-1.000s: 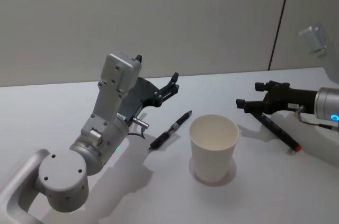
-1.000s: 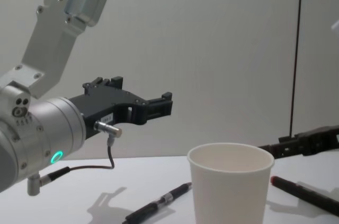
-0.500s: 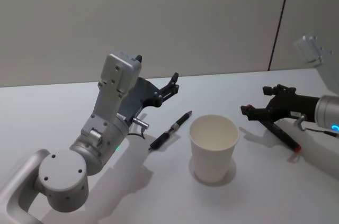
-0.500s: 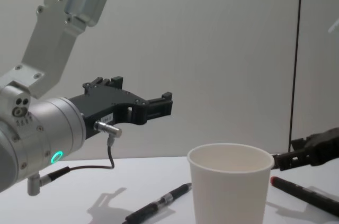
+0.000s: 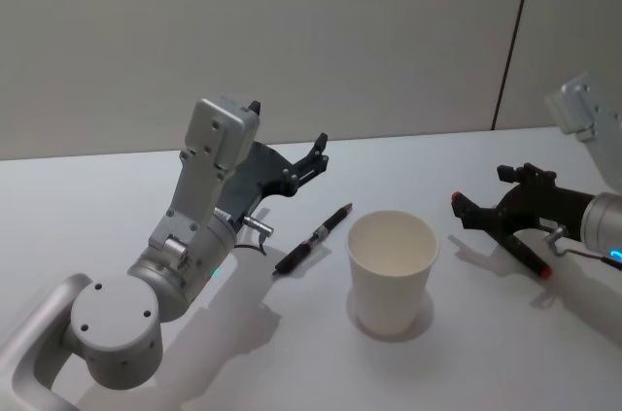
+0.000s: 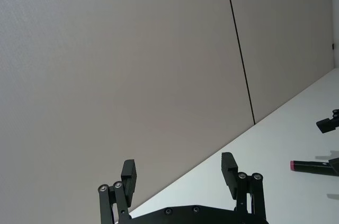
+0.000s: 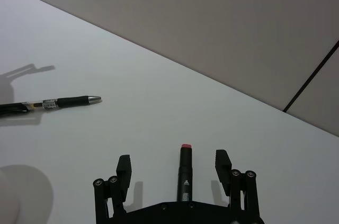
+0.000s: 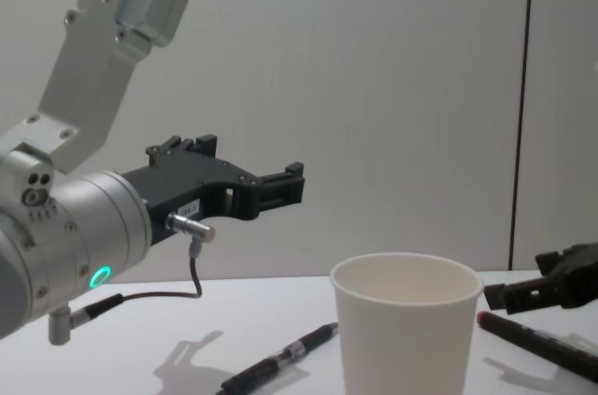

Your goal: Place the pen into the pen holder.

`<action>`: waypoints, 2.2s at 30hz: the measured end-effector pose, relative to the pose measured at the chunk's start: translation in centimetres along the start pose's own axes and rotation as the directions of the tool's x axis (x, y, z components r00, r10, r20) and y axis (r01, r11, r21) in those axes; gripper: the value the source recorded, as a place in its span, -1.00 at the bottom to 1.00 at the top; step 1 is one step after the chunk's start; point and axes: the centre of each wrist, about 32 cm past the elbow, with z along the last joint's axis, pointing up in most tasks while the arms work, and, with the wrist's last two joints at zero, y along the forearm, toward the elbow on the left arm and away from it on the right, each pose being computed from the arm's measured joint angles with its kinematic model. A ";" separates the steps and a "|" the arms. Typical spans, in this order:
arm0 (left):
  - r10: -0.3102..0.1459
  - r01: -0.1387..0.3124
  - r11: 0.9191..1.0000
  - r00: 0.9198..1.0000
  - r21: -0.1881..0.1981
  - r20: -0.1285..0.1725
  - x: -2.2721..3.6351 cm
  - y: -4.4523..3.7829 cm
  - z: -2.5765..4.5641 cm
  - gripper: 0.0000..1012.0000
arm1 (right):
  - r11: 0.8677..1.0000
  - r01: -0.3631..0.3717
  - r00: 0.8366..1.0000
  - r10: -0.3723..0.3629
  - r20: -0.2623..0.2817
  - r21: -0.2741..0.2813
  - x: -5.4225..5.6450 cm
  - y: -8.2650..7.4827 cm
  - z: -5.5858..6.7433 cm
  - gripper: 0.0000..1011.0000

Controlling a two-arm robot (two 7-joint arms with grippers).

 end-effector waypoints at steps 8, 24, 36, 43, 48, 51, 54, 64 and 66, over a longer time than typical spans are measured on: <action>0.000 0.000 1.000 1.000 0.000 0.000 0.00 0.00 0.00 0.98 | 1.000 0.020 0.999 -0.020 -0.038 0.013 -0.5 0.1 -0.8 0.98; 0.000 0.000 1.000 1.000 0.000 0.000 0.00 0.00 0.00 0.98 | 0.998 0.063 0.993 -0.061 -0.099 0.019 0.7 1.4 -1.3 0.98; 0.000 0.000 1.000 1.000 0.000 0.000 0.00 0.00 0.00 0.98 | 1.000 0.026 0.994 -0.026 -0.108 0.000 1.3 2.9 -1.2 0.98; 0.000 0.000 1.000 1.000 0.000 0.000 0.00 0.00 0.00 0.98 | 1.000 -0.004 0.994 0.003 -0.114 -0.015 1.4 3.7 -1.3 0.98; 0.000 0.000 1.000 1.000 0.000 0.000 0.00 0.00 0.00 0.98 | 0.999 -0.020 0.993 0.017 -0.119 -0.026 1.3 4.1 -1.5 0.98; 0.000 0.000 1.000 1.000 0.000 0.000 0.00 0.00 0.00 0.98 | 0.999 -0.028 0.992 0.024 -0.122 -0.032 1.3 4.3 -1.5 0.98; 0.000 0.000 1.000 1.000 0.000 0.000 0.00 0.00 0.00 0.98 | 0.999 -0.035 0.992 0.030 -0.126 -0.037 1.2 4.4 -1.7 0.98; 0.000 0.000 1.000 1.000 0.000 0.000 0.00 0.00 0.00 0.98 | 0.998 -0.046 0.990 0.040 -0.136 -0.040 1.1 4.7 -1.9 0.98; 0.000 0.000 1.000 1.000 0.000 0.000 0.00 0.00 0.00 0.98 | 0.998 -0.048 0.990 0.042 -0.137 -0.040 1.0 4.7 -1.9 0.91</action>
